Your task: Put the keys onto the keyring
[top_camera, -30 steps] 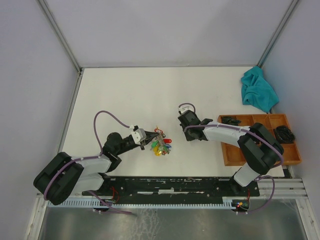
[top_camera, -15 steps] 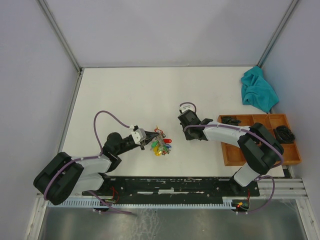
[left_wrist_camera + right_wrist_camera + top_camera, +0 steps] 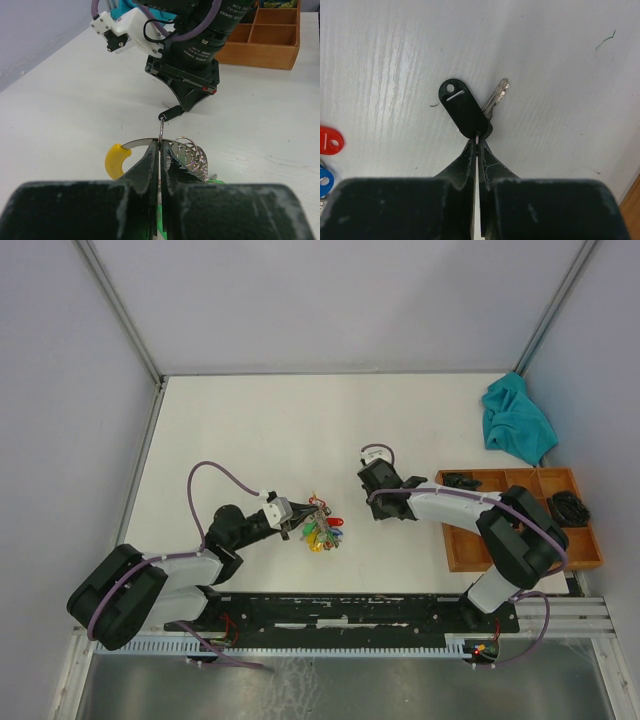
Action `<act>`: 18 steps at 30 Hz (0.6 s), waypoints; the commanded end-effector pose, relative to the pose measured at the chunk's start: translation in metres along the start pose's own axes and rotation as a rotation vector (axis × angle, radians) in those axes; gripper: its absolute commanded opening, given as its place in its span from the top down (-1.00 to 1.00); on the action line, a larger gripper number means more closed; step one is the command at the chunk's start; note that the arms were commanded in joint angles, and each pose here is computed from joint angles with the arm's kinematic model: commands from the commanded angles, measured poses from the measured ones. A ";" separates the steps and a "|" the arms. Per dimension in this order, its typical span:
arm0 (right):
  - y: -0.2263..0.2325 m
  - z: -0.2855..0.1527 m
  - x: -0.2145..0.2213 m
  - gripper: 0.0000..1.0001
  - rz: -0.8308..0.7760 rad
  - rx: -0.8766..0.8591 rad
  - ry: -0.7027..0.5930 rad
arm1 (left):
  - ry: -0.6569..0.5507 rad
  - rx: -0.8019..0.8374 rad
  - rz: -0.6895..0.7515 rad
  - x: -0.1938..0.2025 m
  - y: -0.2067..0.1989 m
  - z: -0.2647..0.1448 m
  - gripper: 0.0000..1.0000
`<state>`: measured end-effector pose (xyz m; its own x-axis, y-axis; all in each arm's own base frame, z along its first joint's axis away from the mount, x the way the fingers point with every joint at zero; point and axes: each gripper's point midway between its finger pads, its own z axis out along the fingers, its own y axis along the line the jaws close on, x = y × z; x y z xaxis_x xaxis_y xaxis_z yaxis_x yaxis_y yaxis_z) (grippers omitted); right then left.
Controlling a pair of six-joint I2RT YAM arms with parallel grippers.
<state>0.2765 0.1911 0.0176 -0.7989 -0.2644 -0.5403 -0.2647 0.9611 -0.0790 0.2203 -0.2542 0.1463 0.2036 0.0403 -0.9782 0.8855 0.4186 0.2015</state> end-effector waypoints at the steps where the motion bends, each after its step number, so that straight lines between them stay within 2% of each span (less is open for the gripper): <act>1: -0.006 -0.016 -0.019 0.97 0.004 0.007 -0.070 | -0.073 0.009 0.014 -0.024 0.002 0.007 0.95; 9: -0.006 -0.063 -0.049 0.99 -0.124 -0.075 -0.171 | -0.075 0.031 0.011 -0.025 -0.001 0.008 0.95; 18: 0.032 -0.125 -0.061 0.99 -0.462 -0.422 -0.382 | -0.083 0.101 0.005 -0.027 -0.011 0.011 0.95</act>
<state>0.2602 0.2051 0.1223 -0.5373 -0.4519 -0.7121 -0.5953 0.8013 -0.0594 0.2120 -0.2587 0.1430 0.1935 0.0412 -0.9802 0.9096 0.3670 0.1950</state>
